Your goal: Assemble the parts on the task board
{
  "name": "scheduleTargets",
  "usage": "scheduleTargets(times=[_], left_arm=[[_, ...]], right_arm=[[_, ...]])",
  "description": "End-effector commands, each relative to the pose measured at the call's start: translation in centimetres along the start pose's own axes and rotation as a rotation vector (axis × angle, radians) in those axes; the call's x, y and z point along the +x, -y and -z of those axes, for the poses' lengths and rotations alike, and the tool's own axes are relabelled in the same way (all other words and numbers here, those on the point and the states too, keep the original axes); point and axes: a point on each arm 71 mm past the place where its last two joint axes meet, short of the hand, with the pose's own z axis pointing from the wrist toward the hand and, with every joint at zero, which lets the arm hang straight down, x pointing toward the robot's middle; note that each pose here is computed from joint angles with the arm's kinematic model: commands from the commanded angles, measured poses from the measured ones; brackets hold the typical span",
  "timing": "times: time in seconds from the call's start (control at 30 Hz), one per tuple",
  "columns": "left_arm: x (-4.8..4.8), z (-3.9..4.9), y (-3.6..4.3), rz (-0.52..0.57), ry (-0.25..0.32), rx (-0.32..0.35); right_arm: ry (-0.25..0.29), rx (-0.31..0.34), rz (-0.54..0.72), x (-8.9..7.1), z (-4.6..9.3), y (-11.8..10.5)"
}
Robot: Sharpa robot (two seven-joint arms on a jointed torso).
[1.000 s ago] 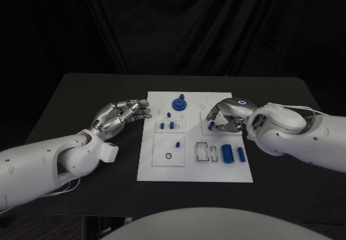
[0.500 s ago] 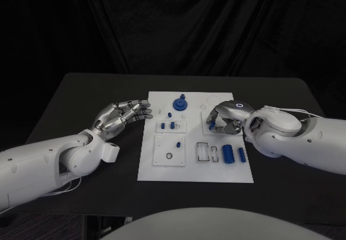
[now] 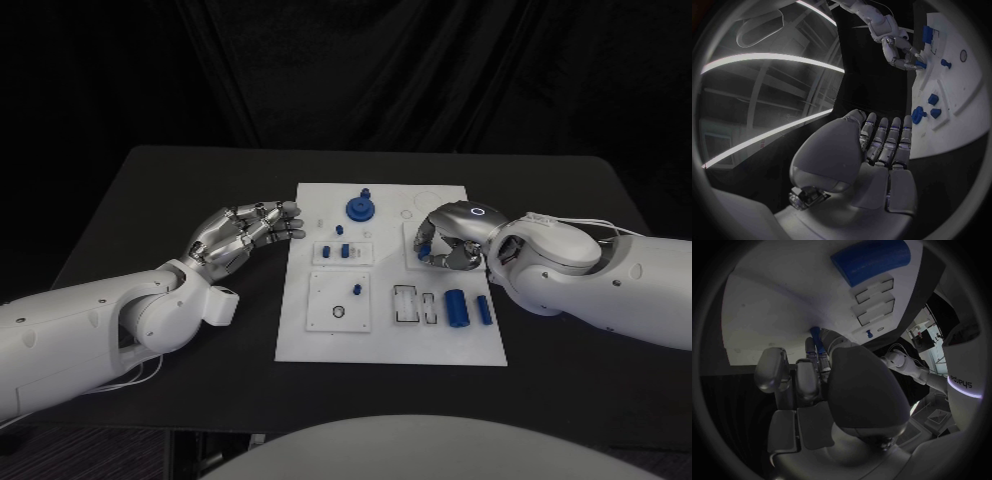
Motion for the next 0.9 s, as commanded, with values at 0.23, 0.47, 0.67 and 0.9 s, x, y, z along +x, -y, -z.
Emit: scheduleTargets(times=[0.23, 0.47, 0.67, 0.9], left_arm=[[0.17, 0.09, -0.1, 0.017, -0.014, 0.012], [0.16, 0.13, -0.16, 0.018, -0.013, 0.009], [0.16, 0.14, -0.2, 0.017, -0.012, 0.005], [0.2, 0.09, -0.24, 0.017, -0.013, 0.003]], right_arm=[[0.081, -0.037, -0.01, -0.6, 0.2, -0.5], [0.12, -0.041, -0.019, -1.5, 0.8, -0.7], [0.151, -0.041, -0.011, -3.6, 1.3, -1.2], [0.151, -0.072, -0.012, -5.2, 1.8, -3.2]])
